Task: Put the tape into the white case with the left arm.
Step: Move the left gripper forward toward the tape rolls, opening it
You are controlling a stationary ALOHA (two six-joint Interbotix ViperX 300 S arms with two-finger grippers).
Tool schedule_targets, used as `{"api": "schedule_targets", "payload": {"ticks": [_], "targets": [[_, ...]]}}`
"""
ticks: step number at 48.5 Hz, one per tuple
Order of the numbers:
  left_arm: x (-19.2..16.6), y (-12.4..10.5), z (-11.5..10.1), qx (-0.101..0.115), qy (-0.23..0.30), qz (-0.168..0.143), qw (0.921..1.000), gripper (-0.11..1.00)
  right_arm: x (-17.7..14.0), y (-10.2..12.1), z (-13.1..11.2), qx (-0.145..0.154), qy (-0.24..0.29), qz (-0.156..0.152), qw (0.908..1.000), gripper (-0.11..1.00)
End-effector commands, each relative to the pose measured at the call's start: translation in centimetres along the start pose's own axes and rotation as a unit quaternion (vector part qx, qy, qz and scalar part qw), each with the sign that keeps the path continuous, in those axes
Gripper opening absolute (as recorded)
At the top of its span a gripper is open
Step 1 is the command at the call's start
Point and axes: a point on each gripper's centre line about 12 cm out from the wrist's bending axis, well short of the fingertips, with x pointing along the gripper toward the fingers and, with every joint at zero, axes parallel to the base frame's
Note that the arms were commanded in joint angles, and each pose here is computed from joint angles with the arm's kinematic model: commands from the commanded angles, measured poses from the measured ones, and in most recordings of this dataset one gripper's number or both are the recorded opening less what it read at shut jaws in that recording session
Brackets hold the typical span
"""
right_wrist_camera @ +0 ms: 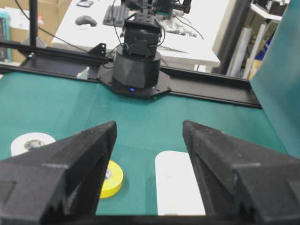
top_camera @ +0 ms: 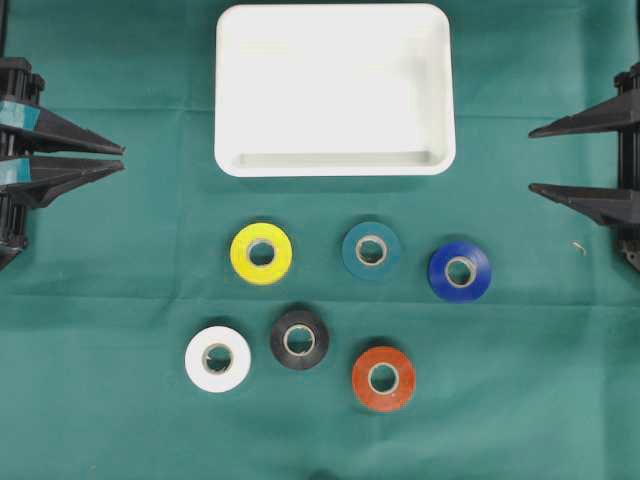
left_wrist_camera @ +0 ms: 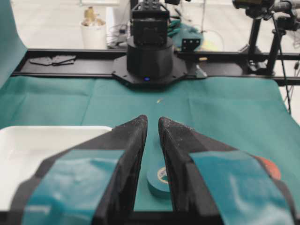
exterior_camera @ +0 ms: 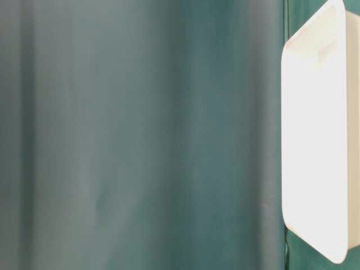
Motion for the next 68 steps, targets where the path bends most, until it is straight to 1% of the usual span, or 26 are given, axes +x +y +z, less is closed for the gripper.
{"api": "schedule_targets", "payload": {"ticks": [1,2,3,5,8,11,13,22,25,35,38,40,45,48,51,53,56,63,68], "targets": [[0.4,-0.3,0.5,-0.013,-0.004,-0.005,0.9999,0.24,0.2,-0.2,0.2,0.005,-0.002,-0.004,1.0000,0.24],[0.4,-0.3,0.6,-0.013,-0.004,-0.007,0.9999,0.24,0.1,-0.1,0.2,0.004,-0.002,-0.004,1.0000,0.24],[0.4,-0.4,0.5,-0.013,-0.002,-0.008,0.9999,0.22,0.1,-0.2,0.0,0.004,0.000,-0.004,1.0000,0.22],[0.5,-0.5,0.6,-0.015,-0.002,-0.011,0.9998,0.12,0.1,-0.2,-0.2,0.004,0.005,-0.006,1.0000,0.13],[0.5,-0.6,0.7,-0.018,-0.003,-0.013,0.9997,0.03,0.0,-0.3,-0.4,0.004,0.008,-0.007,0.9999,0.02],[0.4,-0.6,0.8,-0.021,-0.007,-0.014,0.9997,0.01,-0.1,-0.3,-0.4,0.004,0.006,-0.007,1.0000,-0.05],[0.4,-0.6,0.8,-0.021,-0.006,-0.014,0.9997,0.01,-0.2,-0.3,-0.4,0.004,0.005,-0.007,0.9999,-0.08],[0.4,-0.9,0.5,-0.021,-0.002,-0.020,0.9996,0.01,-0.7,-0.3,-0.5,0.004,0.002,-0.007,1.0000,-0.09],[0.5,-1.2,0.5,-0.022,0.000,-0.027,0.9994,0.01,-0.9,-0.3,-0.5,0.004,0.001,-0.007,1.0000,-0.09],[0.5,-1.7,1.1,-0.022,-0.007,-0.041,0.9989,0.03,-1.3,-0.3,-0.5,0.008,0.005,-0.008,0.9999,-0.09],[0.5,-1.7,0.9,-0.019,-0.005,-0.041,0.9990,0.12,-1.3,-0.3,-0.5,0.009,0.006,-0.008,0.9999,-0.09],[0.4,-1.7,0.8,-0.018,-0.004,-0.040,0.9990,0.21,-1.3,-0.4,-0.6,0.009,0.008,-0.010,0.9999,-0.09],[0.4,-1.7,0.7,-0.017,-0.002,-0.041,0.9990,0.50,-1.3,-0.4,-0.7,0.009,0.008,-0.011,0.9999,-0.09],[0.4,-1.7,0.6,-0.017,-0.001,-0.040,0.9990,0.70,-1.3,-0.4,-0.7,0.009,0.009,-0.012,0.9998,-0.09],[0.4,-1.7,0.6,-0.017,0.000,-0.041,0.9990,0.86,-1.3,-0.5,-0.8,0.009,0.010,-0.013,0.9998,-0.09],[0.4,-1.7,0.6,-0.017,0.002,-0.040,0.9990,0.93,-1.4,-0.5,-0.9,0.009,0.011,-0.014,0.9998,-0.09],[0.4,-1.7,0.6,-0.018,0.002,-0.040,0.9990,0.99,-1.4,-0.5,-0.9,0.009,0.011,-0.014,0.9998,-0.09],[0.4,-1.7,0.7,-0.019,0.001,-0.041,0.9990,1.00,-1.5,-0.5,-1.5,0.009,0.021,-0.015,0.9996,-0.09],[0.5,-1.7,0.7,-0.020,0.007,-0.041,0.9989,1.00,-1.7,-0.5,-2.8,0.010,0.051,-0.015,0.9986,-0.09]]}}
